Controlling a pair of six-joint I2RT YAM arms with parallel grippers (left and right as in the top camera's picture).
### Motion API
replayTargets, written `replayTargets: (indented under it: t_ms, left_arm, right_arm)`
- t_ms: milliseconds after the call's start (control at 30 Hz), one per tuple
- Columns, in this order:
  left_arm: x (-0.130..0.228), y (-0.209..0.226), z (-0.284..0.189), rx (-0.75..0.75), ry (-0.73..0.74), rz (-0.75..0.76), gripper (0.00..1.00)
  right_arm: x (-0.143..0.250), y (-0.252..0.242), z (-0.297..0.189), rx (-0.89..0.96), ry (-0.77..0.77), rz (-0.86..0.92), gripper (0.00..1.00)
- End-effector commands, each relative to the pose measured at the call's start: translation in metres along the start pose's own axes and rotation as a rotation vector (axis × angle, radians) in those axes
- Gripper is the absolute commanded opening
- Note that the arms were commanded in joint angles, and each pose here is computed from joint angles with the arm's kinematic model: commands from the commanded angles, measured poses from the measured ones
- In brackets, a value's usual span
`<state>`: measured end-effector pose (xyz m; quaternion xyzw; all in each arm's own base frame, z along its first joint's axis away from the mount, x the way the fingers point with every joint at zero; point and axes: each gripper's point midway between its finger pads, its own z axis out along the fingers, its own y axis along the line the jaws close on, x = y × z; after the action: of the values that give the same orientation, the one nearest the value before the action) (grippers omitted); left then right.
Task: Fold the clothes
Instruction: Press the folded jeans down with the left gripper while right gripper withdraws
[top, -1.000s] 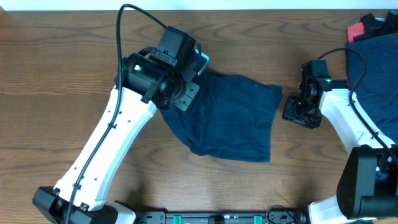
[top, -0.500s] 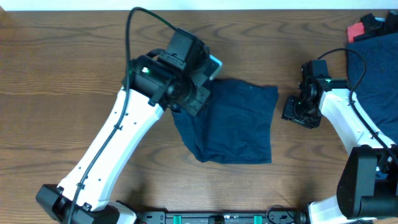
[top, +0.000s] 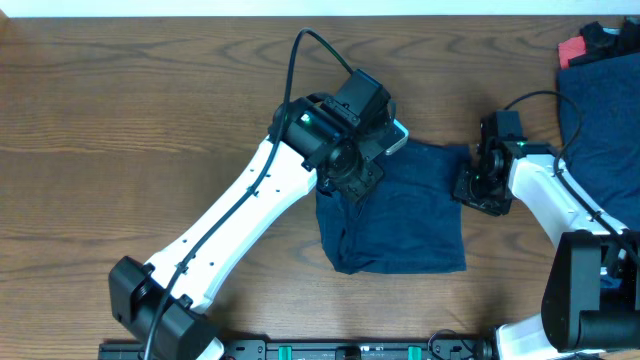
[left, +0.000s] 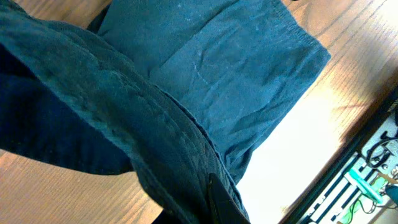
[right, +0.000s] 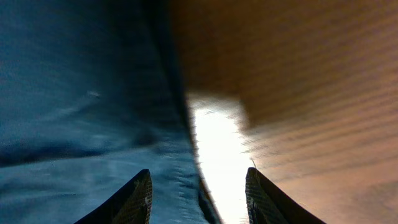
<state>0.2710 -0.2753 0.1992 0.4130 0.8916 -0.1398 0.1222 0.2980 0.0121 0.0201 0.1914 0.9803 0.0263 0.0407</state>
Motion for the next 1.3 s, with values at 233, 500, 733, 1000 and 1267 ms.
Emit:
replayTargets:
  t_ms: [233,500,733,1000,1267]
  left_arm:
    - [0.009,0.035,-0.004,-0.195,0.047,-0.029,0.06]
    - [0.008,0.025,-0.002,-0.131,0.041,-0.034,0.06]
    - [-0.002,0.002,-0.001,0.002,-0.003,-0.029,0.06]
    - [-0.006,-0.014,-0.001,0.092,-0.022,-0.026,0.07]
    - [-0.015,-0.031,-0.003,0.183,-0.060,-0.009,0.17]
  right_arm:
    - [-0.012,-0.022,-0.005,0.065,-0.022,-0.026,0.43]
    - [-0.008,-0.031,-0.005,0.072,0.009,-0.063,0.14]
    - [-0.006,-0.022,0.001,0.032,0.003,-0.060,0.10]
    - [0.009,-0.029,0.021,0.037,0.010,-0.034,0.09]
    - [0.012,-0.028,0.025,0.028,0.012,-0.024,0.08]
